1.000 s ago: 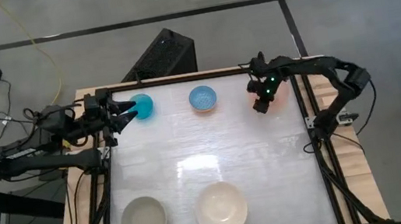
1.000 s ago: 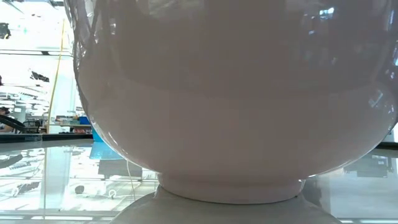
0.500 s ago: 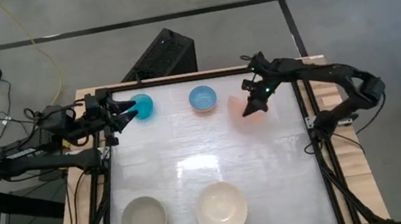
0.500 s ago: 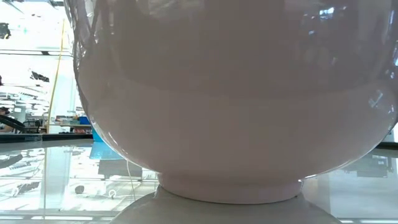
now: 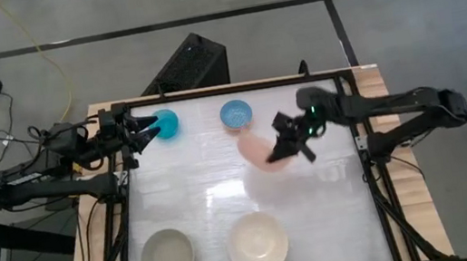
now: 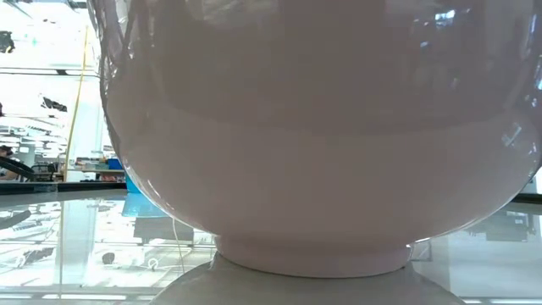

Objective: Nest bowls inside each other
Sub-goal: Stack the light orange bowl on top of the white bowl

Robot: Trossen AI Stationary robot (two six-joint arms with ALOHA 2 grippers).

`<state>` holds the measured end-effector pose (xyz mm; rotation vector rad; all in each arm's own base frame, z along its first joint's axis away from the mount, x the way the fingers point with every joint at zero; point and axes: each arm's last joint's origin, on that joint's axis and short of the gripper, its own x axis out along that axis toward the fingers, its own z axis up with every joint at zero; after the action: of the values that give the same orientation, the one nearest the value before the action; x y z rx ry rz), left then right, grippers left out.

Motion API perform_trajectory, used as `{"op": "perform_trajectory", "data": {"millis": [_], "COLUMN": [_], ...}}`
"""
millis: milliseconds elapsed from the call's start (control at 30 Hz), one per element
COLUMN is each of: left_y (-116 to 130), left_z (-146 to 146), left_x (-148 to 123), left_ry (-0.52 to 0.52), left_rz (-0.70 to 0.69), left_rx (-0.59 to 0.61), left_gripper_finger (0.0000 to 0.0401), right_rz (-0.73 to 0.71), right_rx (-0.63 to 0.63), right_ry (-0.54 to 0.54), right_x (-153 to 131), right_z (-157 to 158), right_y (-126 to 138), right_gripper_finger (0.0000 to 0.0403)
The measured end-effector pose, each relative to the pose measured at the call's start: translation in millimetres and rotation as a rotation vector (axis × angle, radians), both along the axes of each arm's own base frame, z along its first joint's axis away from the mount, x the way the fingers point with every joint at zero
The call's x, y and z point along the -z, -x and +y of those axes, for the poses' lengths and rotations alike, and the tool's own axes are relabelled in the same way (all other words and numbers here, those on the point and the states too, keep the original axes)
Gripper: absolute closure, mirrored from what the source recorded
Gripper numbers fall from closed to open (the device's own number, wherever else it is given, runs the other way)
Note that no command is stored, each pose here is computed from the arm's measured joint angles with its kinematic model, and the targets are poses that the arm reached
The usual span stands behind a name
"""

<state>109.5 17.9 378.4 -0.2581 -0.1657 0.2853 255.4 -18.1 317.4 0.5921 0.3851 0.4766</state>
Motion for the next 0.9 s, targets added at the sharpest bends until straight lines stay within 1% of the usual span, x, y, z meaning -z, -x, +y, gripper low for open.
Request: {"op": "perform_trajectory", "data": {"millis": [233,333,500,600,733,900], "left_y": [0.0,-0.5,-0.4,-3.1,-6.3,-12.3], "left_z": [0.0,0.1,0.5,0.9,1.3,1.7], "left_x": [0.0,0.1,0.1,0.9,2.3,4.5], "left_ry": [0.015,0.027,0.047,0.053,0.057,0.086], "left_rz": [-0.005,-0.007,-0.013,-0.007,0.007,0.020], "left_rx": [0.002,0.004,-0.009,-0.013,-0.013,-0.001], "left_gripper_finger": [0.0228,0.0228,0.0228,0.0228,0.0228,0.0228], "right_rz": [0.045,0.057,0.045,0.073,0.216,0.380], "right_rx": [-0.047,-0.077,-0.174,-0.243,-0.340,-0.352], "right_ry": [0.066,0.093,0.127,0.178,0.295,0.454], "right_x": [9.3,11.1,9.5,14.2,37.6,75.5], "right_z": [72.1,98.4,141.6,167.5,197.1,219.9], "right_y": [-21.3,-31.8,-55.8,-71.5,-87.7,-103.3], "right_gripper_finger": [0.0403,0.0403,0.0403,0.0403,0.0403,0.0402]}}
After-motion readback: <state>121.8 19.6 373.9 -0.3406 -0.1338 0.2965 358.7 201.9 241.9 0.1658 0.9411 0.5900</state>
